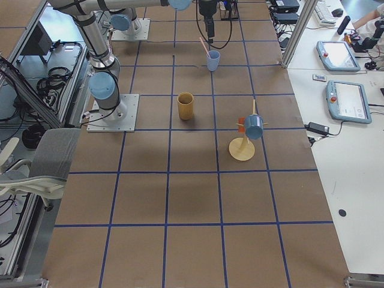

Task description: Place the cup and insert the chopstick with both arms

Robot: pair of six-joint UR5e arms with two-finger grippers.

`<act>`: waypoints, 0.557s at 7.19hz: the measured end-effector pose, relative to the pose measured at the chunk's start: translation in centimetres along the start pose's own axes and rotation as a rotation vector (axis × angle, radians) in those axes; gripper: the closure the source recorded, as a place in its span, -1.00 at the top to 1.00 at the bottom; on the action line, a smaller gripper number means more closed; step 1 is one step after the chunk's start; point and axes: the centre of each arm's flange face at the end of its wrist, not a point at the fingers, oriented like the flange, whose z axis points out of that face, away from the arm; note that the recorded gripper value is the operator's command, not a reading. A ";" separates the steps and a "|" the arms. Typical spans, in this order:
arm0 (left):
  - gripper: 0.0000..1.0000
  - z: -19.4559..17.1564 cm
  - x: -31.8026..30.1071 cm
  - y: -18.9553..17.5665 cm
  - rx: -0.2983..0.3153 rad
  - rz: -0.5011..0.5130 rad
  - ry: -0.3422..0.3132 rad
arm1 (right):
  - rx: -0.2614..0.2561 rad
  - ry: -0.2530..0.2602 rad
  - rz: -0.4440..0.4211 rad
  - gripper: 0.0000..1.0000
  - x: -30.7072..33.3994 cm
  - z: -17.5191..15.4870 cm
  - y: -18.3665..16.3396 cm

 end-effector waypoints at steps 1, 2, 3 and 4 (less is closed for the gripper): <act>1.00 0.0 0.0 0.0 0.000 0.000 0.000 | 0.015 0.002 -0.023 1.00 0.4 -0.5 -0.1; 1.00 0.0 0.0 0.0 0.000 0.001 0.000 | 0.020 -0.002 -0.037 1.00 0.6 -0.9 -0.1; 1.00 0.0 0.0 0.0 0.000 0.000 0.000 | 0.020 -0.012 -0.039 1.00 0.7 -0.9 -0.2; 1.00 0.0 0.0 0.0 0.000 0.000 0.000 | 0.022 -0.024 -0.031 1.00 1.2 -0.9 -0.3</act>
